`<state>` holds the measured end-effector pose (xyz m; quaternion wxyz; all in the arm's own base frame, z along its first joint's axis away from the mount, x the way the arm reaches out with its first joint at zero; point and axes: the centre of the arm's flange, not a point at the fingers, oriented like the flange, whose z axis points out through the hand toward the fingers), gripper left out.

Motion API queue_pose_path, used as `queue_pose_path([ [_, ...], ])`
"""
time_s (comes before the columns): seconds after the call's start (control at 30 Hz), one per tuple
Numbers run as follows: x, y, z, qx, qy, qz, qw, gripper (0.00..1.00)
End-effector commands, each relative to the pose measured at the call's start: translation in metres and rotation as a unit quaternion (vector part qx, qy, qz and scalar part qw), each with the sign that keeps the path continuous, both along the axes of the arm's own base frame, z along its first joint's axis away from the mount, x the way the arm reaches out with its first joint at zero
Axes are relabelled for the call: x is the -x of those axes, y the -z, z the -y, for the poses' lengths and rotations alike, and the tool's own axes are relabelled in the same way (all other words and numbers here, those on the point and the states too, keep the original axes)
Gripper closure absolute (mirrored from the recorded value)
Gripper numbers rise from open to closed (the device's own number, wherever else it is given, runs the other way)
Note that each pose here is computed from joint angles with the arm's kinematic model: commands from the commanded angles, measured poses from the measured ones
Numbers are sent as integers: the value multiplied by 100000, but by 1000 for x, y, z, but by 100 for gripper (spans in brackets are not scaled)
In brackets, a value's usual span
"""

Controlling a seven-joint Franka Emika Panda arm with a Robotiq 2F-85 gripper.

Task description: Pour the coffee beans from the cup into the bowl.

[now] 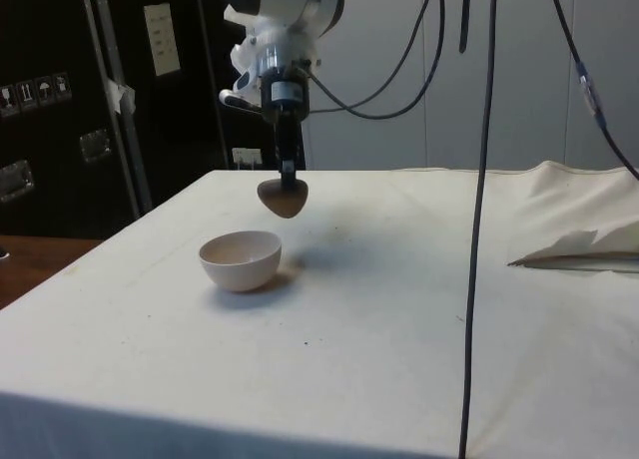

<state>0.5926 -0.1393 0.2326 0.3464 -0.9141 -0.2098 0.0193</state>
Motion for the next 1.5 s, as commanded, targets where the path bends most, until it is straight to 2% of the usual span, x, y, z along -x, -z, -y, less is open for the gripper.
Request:
queue_pose_path([
  [0.0,0,-1,0,1264,183,73,99992,99],
  [0.23,-1,0,2,3310,-232,-116,99945,99],
  [0.27,-1,1,3,2423,-469,-214,99969,99],
  [0.3,-1,0,3,3576,-245,-98,99936,99],
  [0.53,-1,1,6,5804,-650,-352,99829,99],
  [0.57,-1,2,6,4640,-867,-483,99887,99],
  [0.6,-1,1,7,6121,-723,-353,99809,99],
  [0.87,-2,2,10,8425,-1066,-638,99637,99],
  [0.9,-2,2,10,7398,-1242,-741,99715,99],
  [0.93,-2,2,10,8721,-1164,-614,99610,99],
  [0.97,-2,2,11,9263,-1226,-778,99559,99],
  [1.13,-2,3,12,10545,-1387,-990,99428,99],
  [1.23,-3,3,13,11651,-1590,-1139,99300,99],
  [1.27,-3,3,13,10772,-1836,-1249,99393,99],
  [1.3,-3,3,14,11929,-1632,-1154,99266,99],
  [1.47,-3,3,16,13179,-1792,-1343,99102,99],
])
